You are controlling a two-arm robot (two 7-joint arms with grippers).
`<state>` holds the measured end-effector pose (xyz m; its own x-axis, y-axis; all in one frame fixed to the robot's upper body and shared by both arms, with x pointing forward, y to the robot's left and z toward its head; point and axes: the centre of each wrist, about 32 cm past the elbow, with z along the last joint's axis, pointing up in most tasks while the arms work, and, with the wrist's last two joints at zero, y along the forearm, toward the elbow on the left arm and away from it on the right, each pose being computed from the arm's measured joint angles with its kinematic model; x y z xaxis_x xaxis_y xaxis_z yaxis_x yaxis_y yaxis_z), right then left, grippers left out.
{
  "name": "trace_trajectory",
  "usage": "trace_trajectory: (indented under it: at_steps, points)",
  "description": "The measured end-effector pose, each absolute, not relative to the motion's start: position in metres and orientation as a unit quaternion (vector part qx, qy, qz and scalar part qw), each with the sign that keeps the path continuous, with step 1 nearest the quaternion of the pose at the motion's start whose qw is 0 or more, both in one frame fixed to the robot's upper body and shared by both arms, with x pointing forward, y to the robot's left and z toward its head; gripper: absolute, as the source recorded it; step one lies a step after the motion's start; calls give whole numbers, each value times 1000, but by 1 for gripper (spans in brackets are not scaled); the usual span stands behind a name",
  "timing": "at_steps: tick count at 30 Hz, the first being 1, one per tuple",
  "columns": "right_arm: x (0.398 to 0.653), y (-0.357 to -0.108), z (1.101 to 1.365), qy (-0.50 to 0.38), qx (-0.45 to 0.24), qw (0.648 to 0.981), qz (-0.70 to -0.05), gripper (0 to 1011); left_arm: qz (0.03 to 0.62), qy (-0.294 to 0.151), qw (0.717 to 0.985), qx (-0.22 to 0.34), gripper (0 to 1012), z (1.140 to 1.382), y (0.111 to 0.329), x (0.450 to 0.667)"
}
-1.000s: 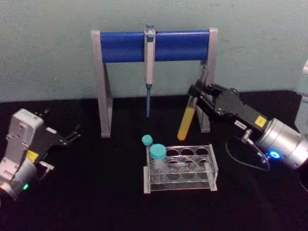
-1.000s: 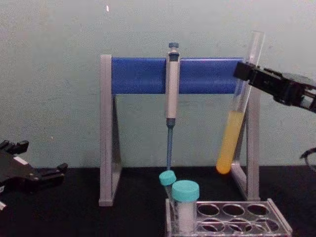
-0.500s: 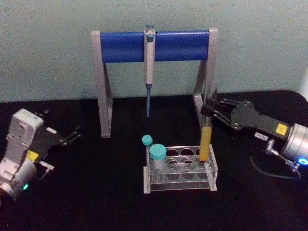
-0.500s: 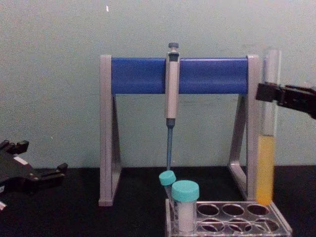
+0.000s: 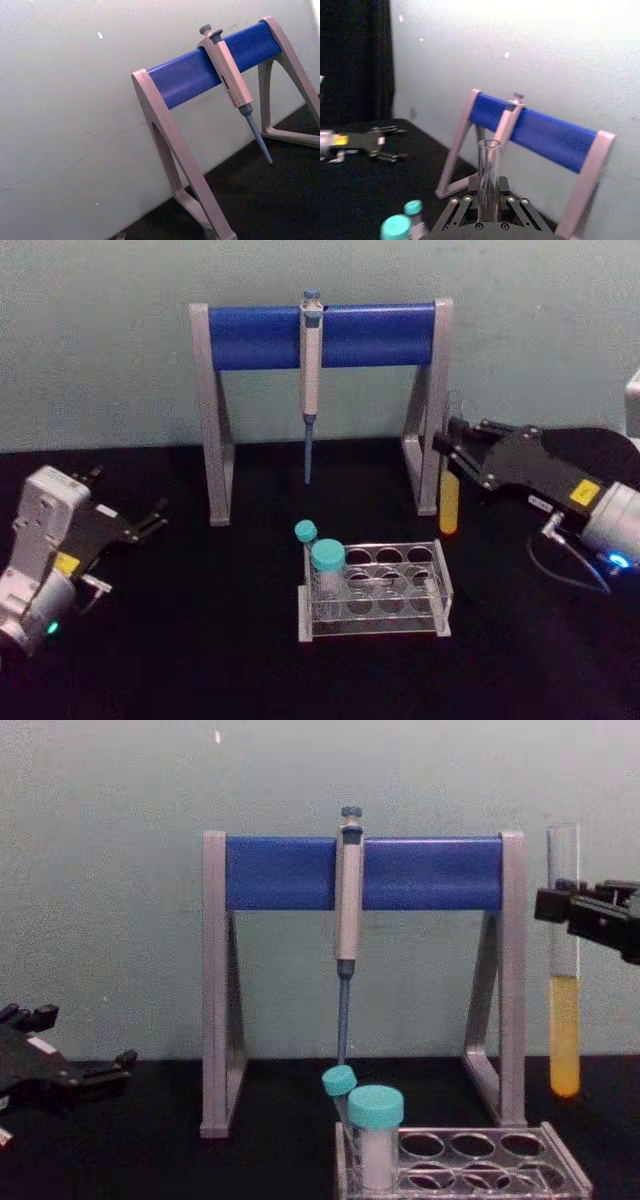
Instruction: Pick up the test tube from the test tube rack, shake it, then place it back into the test tube rack.
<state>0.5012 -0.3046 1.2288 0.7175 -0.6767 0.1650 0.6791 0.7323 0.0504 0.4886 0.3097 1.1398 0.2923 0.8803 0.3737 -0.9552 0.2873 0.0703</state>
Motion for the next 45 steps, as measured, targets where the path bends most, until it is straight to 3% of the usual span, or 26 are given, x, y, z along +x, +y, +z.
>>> trace_trajectory:
  at_steps: [9,22,32,45]
  points:
    - [516,-288,1217,-99,22,917,-385,229,580,-132,791,142,1001,1140,310,489]
    - [534,-269,1207,-40,74,951,-297,229,580,-132,791,142,1001,1140,310,489]
    - [522,-286,1214,1,57,965,-254,229,580,-132,791,141,1001,1140,310,489]
    - [502,-309,1226,-33,-14,946,-322,229,580,-132,791,142,1001,1140,310,489]
